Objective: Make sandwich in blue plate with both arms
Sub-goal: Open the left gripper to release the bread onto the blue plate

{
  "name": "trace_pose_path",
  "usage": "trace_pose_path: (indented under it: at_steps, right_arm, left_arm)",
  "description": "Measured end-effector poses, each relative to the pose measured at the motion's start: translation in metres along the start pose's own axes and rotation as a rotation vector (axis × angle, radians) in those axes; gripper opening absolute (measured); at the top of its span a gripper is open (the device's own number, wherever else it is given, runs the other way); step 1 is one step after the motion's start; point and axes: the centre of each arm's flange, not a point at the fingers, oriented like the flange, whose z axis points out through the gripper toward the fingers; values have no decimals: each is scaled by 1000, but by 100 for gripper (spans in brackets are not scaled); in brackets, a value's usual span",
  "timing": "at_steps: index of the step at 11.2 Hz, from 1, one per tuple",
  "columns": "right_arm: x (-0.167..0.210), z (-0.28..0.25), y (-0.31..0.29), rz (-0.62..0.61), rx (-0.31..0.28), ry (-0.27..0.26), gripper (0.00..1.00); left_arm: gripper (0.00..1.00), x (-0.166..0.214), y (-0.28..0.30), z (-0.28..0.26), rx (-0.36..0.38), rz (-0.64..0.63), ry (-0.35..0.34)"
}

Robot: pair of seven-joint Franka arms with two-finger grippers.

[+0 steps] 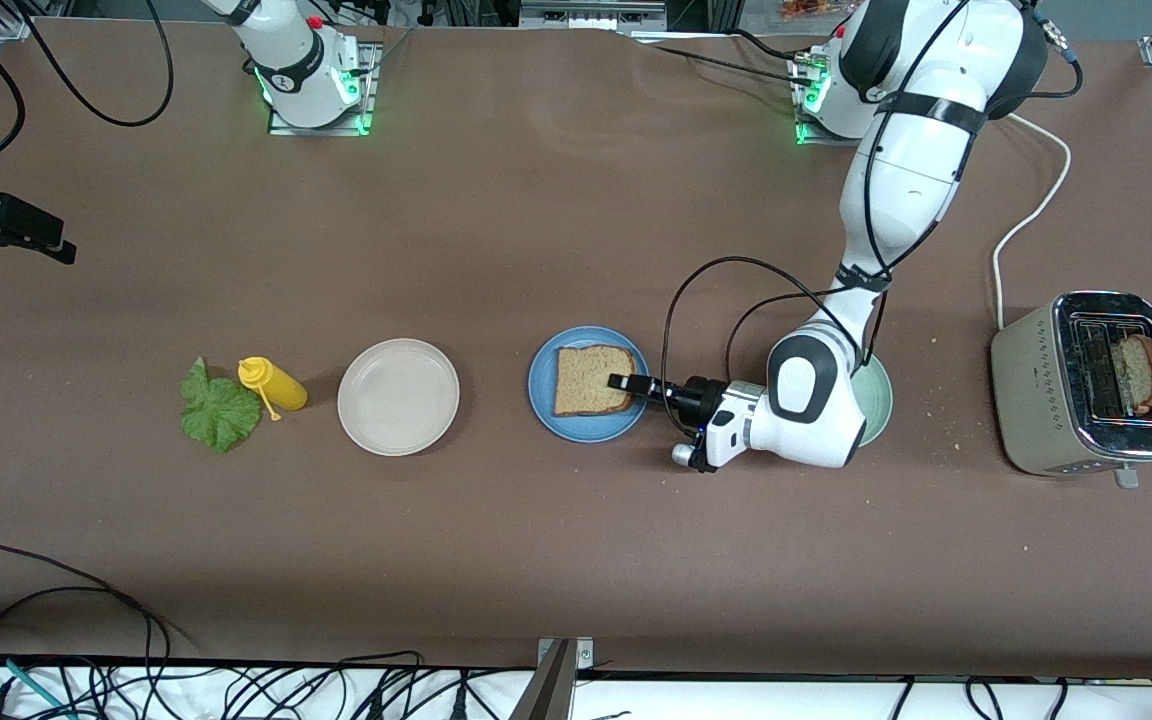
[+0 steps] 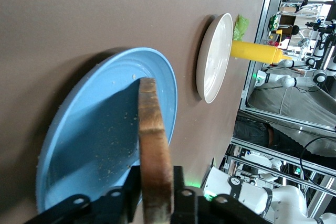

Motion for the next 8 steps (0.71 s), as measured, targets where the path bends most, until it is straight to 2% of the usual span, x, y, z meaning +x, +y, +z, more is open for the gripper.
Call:
trace_pose_path:
  at_steps: [4, 5, 6, 8]
  right_arm:
    - [1, 3, 5, 8, 0, -5, 100]
    - [1, 3, 5, 8, 0, -4, 100]
    - [1, 3, 5, 9, 0, -4, 100]
    - [-1, 3, 11, 18, 0, -10, 100]
  left_arm:
    - [81, 2, 0, -7, 6, 9, 10]
    - [94, 3, 3, -14, 53, 36, 0]
    - [100, 4, 11, -26, 124, 79, -16]
    - [100, 3, 41, -59, 257, 164, -28]
